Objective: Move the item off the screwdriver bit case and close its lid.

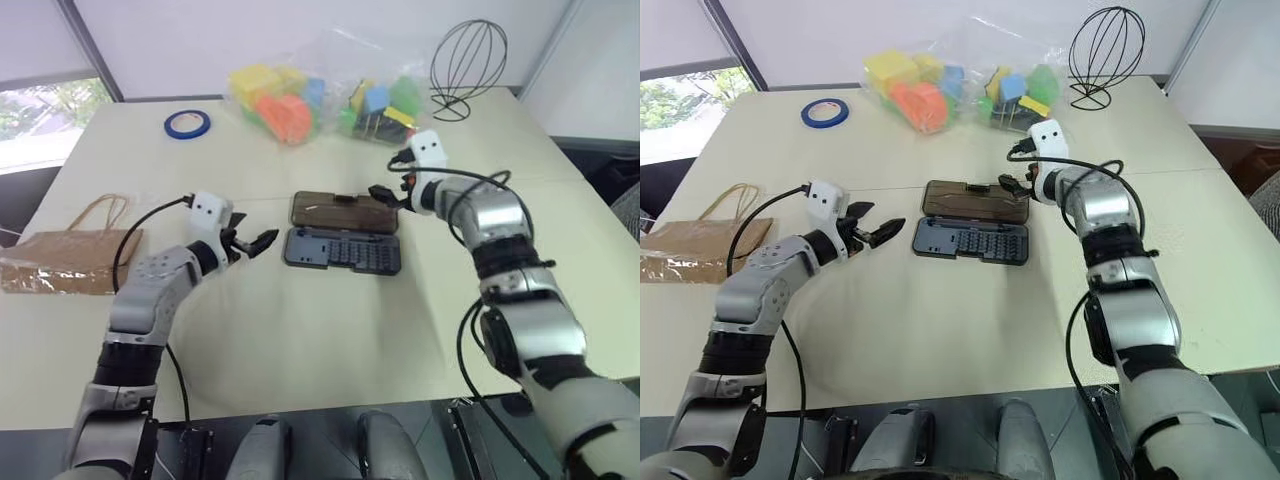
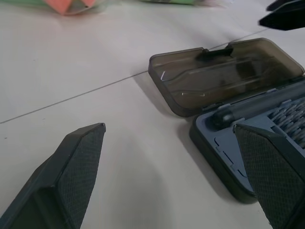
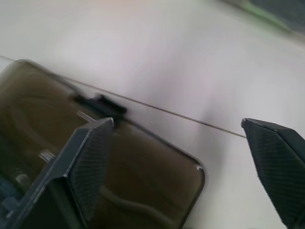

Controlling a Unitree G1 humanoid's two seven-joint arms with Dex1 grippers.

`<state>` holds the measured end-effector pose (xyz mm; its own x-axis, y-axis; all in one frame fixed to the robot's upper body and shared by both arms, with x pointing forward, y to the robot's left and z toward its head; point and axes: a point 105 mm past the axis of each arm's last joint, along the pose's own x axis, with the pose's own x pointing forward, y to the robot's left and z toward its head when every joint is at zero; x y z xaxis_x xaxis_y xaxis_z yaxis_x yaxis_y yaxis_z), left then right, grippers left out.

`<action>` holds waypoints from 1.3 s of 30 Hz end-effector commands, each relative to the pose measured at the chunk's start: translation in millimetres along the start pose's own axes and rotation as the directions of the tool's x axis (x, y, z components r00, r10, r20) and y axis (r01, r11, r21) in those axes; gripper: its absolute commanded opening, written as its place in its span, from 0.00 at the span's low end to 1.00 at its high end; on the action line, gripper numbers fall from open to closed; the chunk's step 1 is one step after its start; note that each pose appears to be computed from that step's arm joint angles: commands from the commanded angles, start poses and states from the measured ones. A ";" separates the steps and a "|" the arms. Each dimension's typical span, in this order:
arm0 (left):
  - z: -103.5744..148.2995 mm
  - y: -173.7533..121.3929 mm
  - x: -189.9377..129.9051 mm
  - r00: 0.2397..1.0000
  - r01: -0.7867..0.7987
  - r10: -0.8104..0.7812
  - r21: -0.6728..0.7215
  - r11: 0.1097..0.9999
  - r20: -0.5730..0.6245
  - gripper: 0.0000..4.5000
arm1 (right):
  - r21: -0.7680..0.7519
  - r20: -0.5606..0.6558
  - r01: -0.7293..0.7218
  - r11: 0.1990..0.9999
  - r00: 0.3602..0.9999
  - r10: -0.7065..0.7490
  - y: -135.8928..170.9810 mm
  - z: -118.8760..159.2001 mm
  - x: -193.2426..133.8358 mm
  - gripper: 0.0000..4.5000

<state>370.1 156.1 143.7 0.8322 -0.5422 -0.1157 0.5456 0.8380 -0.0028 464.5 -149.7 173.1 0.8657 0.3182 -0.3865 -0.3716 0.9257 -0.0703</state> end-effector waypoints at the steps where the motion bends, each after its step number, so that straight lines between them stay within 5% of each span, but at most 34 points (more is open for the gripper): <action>1: 16.8 2.1 -4.4 0.998 -0.023 0.021 0.039 0.999 0.060 1.00 | -0.030 -0.039 0.061 0.998 0.997 -0.063 -10.0 -2.5 3.6 0.99; 13: 14.4 4.5 -12.1 0.995 -0.072 0.069 0.038 0.997 0.070 1.00 | -0.080 -0.150 0.105 0.991 0.982 -0.116 -17.4 -23.2 6.2 0.99; 16: 14.7 5.2 -11.6 0.994 -0.080 0.078 0.034 0.996 0.073 1.00 | -0.073 -0.154 0.091 0.993 0.983 -0.102 -13.3 -22.9 7.4 0.81; 23: 16.1 7.9 -9.1 0.993 -0.093 0.090 0.036 0.995 0.081 1.00 | -0.051 -0.171 0.061 0.997 0.983 -0.069 -0.7 -21.0 10.6 0.01; 39: 28.7 23.5 -7.6 0.983 -0.145 0.138 0.050 0.988 0.124 1.00 | 0.054 -0.279 -0.007 0.999 0.960 0.022 19.7 -37.4 -15.1 0.01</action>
<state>379.3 174.6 159.5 0.9016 -0.4309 -0.0395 0.4323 0.9007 0.0420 441.4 -151.2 144.1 0.7582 0.2341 -0.6086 -0.3321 0.9418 -0.0514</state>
